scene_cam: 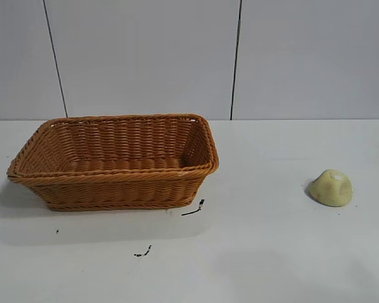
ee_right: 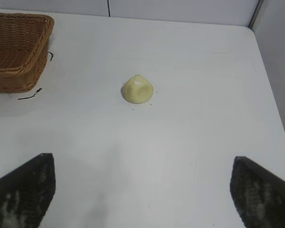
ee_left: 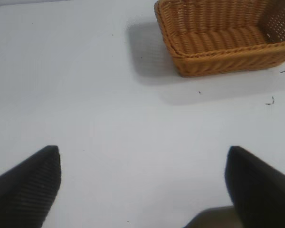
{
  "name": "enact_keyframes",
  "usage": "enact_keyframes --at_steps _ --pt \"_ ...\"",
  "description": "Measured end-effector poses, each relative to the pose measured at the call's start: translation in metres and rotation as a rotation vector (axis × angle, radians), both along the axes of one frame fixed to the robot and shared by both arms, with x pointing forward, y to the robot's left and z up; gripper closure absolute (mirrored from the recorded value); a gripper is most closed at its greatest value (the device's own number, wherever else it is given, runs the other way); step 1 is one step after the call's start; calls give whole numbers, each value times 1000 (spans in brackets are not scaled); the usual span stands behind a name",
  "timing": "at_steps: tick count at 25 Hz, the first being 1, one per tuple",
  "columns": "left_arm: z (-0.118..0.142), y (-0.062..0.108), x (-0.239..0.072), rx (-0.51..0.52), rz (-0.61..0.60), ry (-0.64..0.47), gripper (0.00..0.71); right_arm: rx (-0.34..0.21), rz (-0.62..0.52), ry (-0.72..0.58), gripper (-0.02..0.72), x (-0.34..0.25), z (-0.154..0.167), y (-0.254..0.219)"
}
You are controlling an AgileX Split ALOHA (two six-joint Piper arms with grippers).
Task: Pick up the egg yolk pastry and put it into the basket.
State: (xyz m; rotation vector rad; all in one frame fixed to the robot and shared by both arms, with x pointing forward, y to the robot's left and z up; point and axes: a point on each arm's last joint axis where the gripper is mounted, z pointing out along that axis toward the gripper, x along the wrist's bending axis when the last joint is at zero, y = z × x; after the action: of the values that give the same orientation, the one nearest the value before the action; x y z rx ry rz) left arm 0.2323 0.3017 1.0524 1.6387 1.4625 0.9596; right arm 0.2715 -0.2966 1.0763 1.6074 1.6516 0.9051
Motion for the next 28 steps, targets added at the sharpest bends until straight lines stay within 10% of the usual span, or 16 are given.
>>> enact_keyframes --at_steps 14,28 --pt "0 0 0 0 0 0 14 -19 -2 565 10 209 -25 6" --pt "0 0 0 0 0 0 14 -48 16 762 10 358 -118 15"
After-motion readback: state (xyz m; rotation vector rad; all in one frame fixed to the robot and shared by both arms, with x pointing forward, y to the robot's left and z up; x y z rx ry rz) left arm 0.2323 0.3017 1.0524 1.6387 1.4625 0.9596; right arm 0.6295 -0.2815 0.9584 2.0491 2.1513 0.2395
